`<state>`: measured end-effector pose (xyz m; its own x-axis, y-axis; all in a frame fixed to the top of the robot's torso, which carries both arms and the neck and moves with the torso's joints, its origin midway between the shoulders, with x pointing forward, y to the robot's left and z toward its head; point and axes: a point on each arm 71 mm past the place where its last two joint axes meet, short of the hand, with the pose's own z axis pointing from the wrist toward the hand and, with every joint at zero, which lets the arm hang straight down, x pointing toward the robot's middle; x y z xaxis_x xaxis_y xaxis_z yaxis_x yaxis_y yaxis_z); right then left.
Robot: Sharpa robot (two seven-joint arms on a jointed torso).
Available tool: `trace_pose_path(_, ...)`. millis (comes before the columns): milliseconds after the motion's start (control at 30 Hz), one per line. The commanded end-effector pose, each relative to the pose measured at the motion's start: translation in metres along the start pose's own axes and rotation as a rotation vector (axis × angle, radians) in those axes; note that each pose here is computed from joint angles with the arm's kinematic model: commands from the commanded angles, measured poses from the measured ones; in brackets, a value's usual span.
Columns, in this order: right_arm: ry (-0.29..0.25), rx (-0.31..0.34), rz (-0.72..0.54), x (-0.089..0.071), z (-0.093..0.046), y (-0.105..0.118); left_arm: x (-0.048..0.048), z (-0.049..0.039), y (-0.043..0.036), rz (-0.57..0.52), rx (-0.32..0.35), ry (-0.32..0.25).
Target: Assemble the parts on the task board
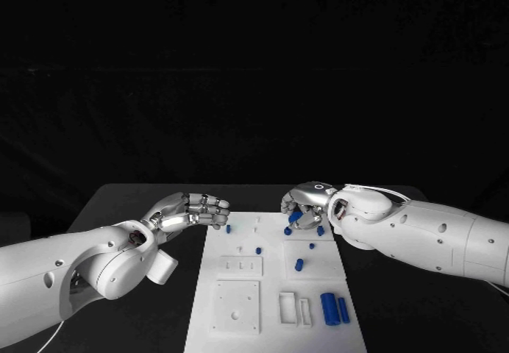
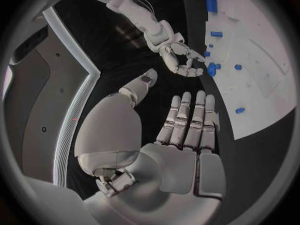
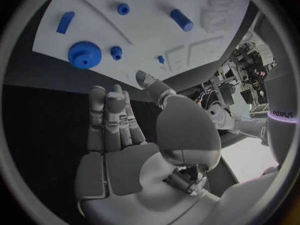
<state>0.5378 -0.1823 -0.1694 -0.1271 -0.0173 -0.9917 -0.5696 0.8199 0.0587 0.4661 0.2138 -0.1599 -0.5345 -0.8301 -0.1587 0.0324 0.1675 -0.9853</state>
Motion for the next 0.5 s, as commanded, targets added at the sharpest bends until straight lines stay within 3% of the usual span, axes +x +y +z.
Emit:
trace_pose_path(33,0.011,0.015,-0.056,0.0008,0.0011,0.0,0.0027,0.0003,-0.0029,0.012,0.019,0.022)
trace_pose_path(500,0.041,0.018,-0.089,0.0084,0.0014,0.0015,0.0041,-0.0025,-0.0033,-0.015,0.012,0.021)
